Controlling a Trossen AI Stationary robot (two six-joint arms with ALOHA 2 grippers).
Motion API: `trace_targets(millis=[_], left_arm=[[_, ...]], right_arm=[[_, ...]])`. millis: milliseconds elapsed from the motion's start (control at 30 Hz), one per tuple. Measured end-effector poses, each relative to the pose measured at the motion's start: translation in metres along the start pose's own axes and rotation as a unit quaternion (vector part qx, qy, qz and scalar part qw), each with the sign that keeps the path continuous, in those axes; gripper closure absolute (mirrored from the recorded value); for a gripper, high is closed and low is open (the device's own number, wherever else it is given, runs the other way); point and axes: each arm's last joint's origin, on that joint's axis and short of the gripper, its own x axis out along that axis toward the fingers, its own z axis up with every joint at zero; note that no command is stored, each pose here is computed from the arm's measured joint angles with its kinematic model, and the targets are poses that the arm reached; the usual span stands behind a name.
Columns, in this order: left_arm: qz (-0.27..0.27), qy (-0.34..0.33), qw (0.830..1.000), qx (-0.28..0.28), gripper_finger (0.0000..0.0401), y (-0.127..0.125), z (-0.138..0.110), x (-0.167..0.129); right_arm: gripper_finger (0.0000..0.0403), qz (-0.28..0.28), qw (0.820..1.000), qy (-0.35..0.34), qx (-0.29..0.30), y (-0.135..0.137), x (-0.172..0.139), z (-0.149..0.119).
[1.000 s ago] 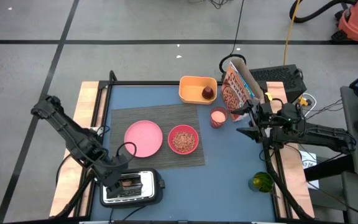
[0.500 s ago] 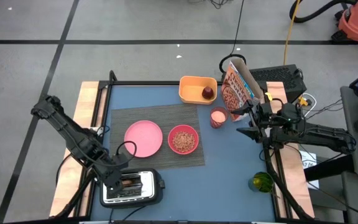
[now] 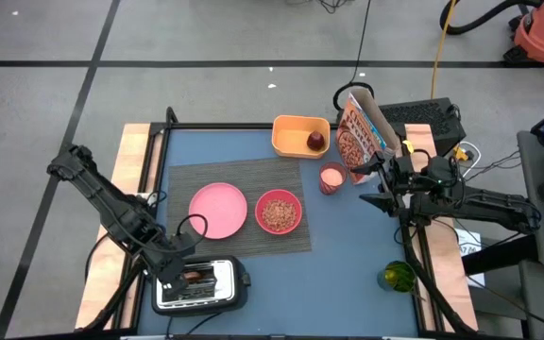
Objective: Arrange a breakfast setting
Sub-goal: Put the bread on the pink plate
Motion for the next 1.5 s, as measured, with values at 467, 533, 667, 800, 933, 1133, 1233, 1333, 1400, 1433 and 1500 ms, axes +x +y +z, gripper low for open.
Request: trace_targets(millis=[467,533,667,800,933,1133,1233,1333,1400,1433,1500], left_arm=[[-0.013,-0.003,1.000,-0.001,0.0374,0.003,-0.002,-0.007],[-0.019,-0.003,1.000,-0.004,0.0375,0.004,-0.003,-0.010],[-0.036,0.009,0.999,-0.003,0.0375,0.007,-0.006,-0.018],[-0.057,0.012,0.998,0.000,0.0375,0.012,-0.009,-0.029],[-0.083,0.008,0.997,-0.004,0.0375,0.019,-0.012,-0.043],[-0.121,-0.008,0.993,-0.010,0.0375,0.031,-0.012,-0.063],[-0.138,-0.017,0.990,-0.014,0.0375,0.038,-0.012,-0.072],[-0.153,-0.025,0.988,-0.018,0.0375,0.043,-0.012,-0.080],[-0.162,-0.031,0.986,-0.018,0.0375,0.047,-0.012,-0.085],[-0.167,-0.034,0.985,-0.019,0.0375,0.049,-0.012,-0.087],[-0.174,-0.040,0.984,-0.023,0.0375,0.052,-0.012,-0.091]], right_arm=[[0.0009,0.000,1.000,0.000,0.000,0.000,0.000,0.000],[0.0009,0.000,1.000,0.000,0.000,0.000,0.000,0.000],[0.0009,0.000,1.000,0.000,0.000,0.000,0.000,0.000],[0.0009,0.000,1.000,0.000,0.000,0.000,0.000,0.000],[0.0009,0.000,1.000,0.000,0.000,0.000,0.000,0.000],[0.0009,0.000,1.000,0.000,0.000,0.000,0.000,0.000],[0.0009,0.000,1.000,0.000,0.000,0.000,0.000,0.000],[0.0009,0.000,1.000,0.000,0.000,0.000,0.000,0.000],[0.0009,0.000,1.000,0.000,0.000,0.000,0.000,0.000],[0.0009,0.000,1.000,0.000,0.000,0.000,0.000,0.000],[0.0009,0.000,1.000,0.000,0.000,0.000,0.000,0.000]])
